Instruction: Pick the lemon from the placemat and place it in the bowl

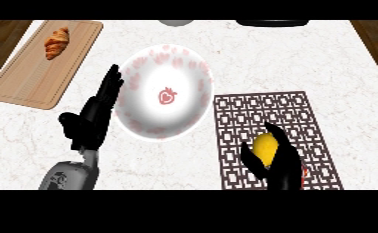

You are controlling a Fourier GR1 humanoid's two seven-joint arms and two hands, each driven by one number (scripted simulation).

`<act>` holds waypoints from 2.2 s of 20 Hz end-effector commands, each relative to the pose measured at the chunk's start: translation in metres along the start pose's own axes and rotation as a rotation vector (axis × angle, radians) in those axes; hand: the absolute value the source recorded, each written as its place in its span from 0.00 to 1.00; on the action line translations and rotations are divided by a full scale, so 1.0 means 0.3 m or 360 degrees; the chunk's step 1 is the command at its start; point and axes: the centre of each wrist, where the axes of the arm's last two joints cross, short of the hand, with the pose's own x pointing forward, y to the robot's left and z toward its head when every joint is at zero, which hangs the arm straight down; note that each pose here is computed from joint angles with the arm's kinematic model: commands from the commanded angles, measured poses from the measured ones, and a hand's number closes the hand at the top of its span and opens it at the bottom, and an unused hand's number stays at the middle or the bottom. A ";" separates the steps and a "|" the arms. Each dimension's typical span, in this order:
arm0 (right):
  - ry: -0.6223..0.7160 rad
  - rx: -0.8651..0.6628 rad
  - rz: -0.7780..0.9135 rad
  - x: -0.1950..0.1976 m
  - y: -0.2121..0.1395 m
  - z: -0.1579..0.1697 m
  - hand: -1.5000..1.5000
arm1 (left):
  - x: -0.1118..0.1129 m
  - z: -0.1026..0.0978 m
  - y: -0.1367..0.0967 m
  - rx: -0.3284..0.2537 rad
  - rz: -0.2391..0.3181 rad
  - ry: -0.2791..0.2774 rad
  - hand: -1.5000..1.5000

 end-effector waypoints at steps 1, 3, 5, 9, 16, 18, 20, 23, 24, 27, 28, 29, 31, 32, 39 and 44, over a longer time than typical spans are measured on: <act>-0.0105 0.0125 0.0183 0.001 0.035 0.033 1.00 | 0.010 0.011 -0.007 0.0001 0.0003 -0.0026 0.50; -0.0128 0.0136 0.0218 0.040 0.075 0.034 1.00 | 0.009 0.012 0.015 -0.0028 0.0007 0.0036 0.50; -0.0148 0.0162 0.0139 0.027 0.080 0.014 1.00 | 0.020 -0.014 0.090 0.0002 0.0025 -0.0013 0.50; -0.0149 0.0138 0.0092 0.023 0.105 0.014 1.00 | 0.000 0.028 0.020 0.0018 -0.0004 -0.0011 0.50; -0.0499 0.0176 -0.0163 0.334 0.185 0.142 1.00 | 0.032 -0.016 -0.061 -0.0167 0.0010 -0.0060 0.50; -0.0645 0.0116 -0.0218 0.401 0.188 0.148 1.00 | 0.042 -0.020 -0.076 -0.0202 0.0005 -0.0077 0.50; -0.0749 0.0050 -0.0278 0.465 0.184 0.145 1.00 | 0.048 -0.030 -0.070 -0.0211 -0.0002 -0.0064 0.50; -0.0914 -0.0083 -0.0288 0.568 0.182 0.138 1.00 | 0.053 -0.034 -0.090 -0.0230 0.0007 -0.0068 0.50; -0.0962 -0.0125 -0.0257 0.578 0.195 0.136 1.00 | 0.052 -0.033 -0.082 -0.0238 -0.0006 -0.0067 0.50; -0.1058 -0.0249 -0.0201 0.679 0.185 0.134 1.00 | 0.039 -0.039 -0.091 -0.0228 -0.0015 -0.0038 0.50; -0.1049 -0.0290 -0.0185 0.705 0.186 0.121 1.00 | 0.032 -0.038 -0.095 -0.0246 -0.0006 -0.0033 0.50; -0.1050 -0.0316 -0.0165 0.718 0.188 0.119 1.00 | 0.044 -0.045 -0.092 -0.0245 -0.0027 -0.0058 0.50; -0.1040 -0.0383 -0.0119 0.785 0.177 0.114 1.00 | 0.038 -0.045 -0.109 -0.0252 -0.0020 -0.0046 0.50; -0.1044 -0.0408 -0.0107 0.815 0.169 0.121 1.00 | 0.030 -0.047 -0.104 -0.0237 -0.0014 -0.0034 0.50; -0.0895 -0.0596 -0.0020 1.013 0.121 0.124 1.00 | 0.049 -0.062 -0.123 -0.0254 -0.0009 -0.0054 0.50; -0.0834 -0.0730 -0.0004 1.146 0.081 0.147 1.00 | 0.072 -0.085 -0.130 -0.0285 -0.0021 -0.0050 0.50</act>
